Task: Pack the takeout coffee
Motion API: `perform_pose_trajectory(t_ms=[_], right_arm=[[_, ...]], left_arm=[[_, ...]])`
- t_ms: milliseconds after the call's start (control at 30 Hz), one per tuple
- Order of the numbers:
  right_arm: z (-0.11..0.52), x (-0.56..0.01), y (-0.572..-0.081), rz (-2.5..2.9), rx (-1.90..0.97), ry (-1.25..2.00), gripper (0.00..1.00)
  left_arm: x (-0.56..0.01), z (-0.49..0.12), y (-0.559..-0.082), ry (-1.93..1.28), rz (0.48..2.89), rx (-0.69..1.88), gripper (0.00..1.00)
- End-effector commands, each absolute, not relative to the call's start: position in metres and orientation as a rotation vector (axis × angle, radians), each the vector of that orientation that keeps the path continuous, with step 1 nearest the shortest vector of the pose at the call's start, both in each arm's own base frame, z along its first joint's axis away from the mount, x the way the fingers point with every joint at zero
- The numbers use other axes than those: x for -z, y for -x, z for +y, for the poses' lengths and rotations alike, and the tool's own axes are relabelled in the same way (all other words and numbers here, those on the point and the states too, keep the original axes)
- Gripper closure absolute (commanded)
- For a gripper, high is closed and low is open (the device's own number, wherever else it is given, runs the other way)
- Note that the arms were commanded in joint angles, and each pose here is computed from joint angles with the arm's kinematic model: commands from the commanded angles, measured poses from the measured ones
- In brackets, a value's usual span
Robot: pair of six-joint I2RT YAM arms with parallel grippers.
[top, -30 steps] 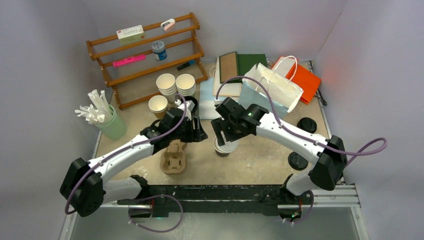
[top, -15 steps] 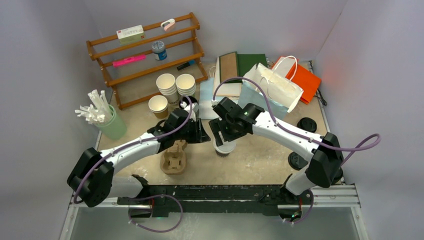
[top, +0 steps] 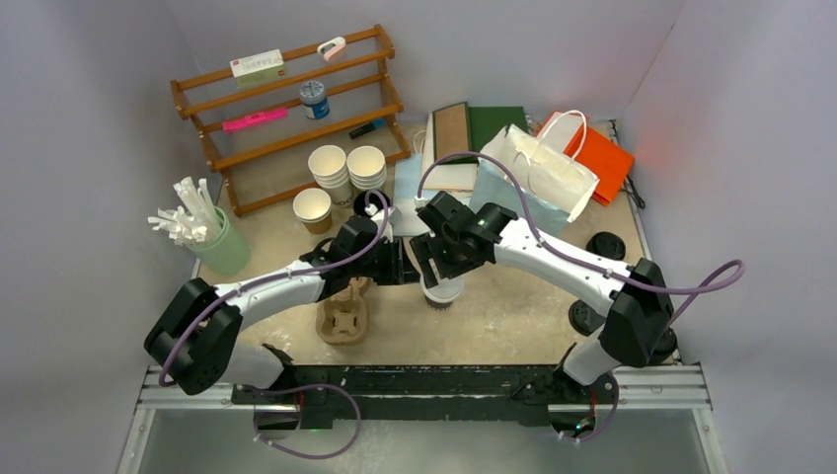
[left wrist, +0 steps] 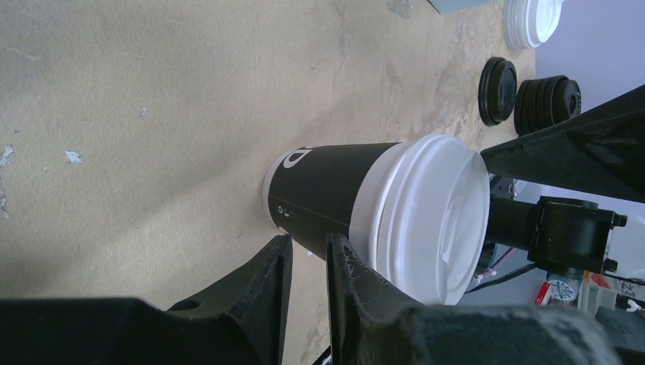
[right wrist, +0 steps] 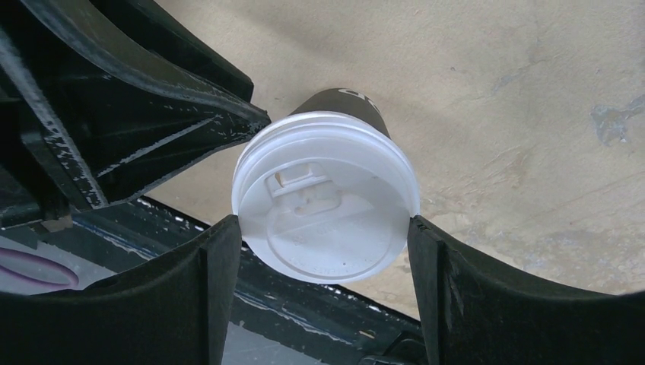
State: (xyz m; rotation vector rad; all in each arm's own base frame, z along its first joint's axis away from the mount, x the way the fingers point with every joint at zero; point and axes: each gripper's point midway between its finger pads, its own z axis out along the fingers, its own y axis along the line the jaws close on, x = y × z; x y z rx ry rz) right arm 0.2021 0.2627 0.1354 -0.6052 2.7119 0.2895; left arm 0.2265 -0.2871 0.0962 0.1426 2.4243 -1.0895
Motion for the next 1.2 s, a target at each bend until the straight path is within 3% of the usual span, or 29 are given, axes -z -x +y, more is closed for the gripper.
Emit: perform_pose_trajectory(t_ms=[0,733,1167], right_arm=[[0.272,-0.146,-0.207,2.674,-0.319,0.643,0.4],[0.269,-0.129,-0.207,2.718,-0.246,0.712,0.39],[0.263,-0.118,-0.205,2.738,-0.206,0.74,0.39]], left_arm=[[-0.102,-0.295,-0.229,-0.188,2.374,1.147,0.75],[-0.095,-0.298,-0.227,-0.189,2.383,1.174,0.75],[-0.117,-0.269,-0.23,-0.041,2.397,1.008,0.73]])
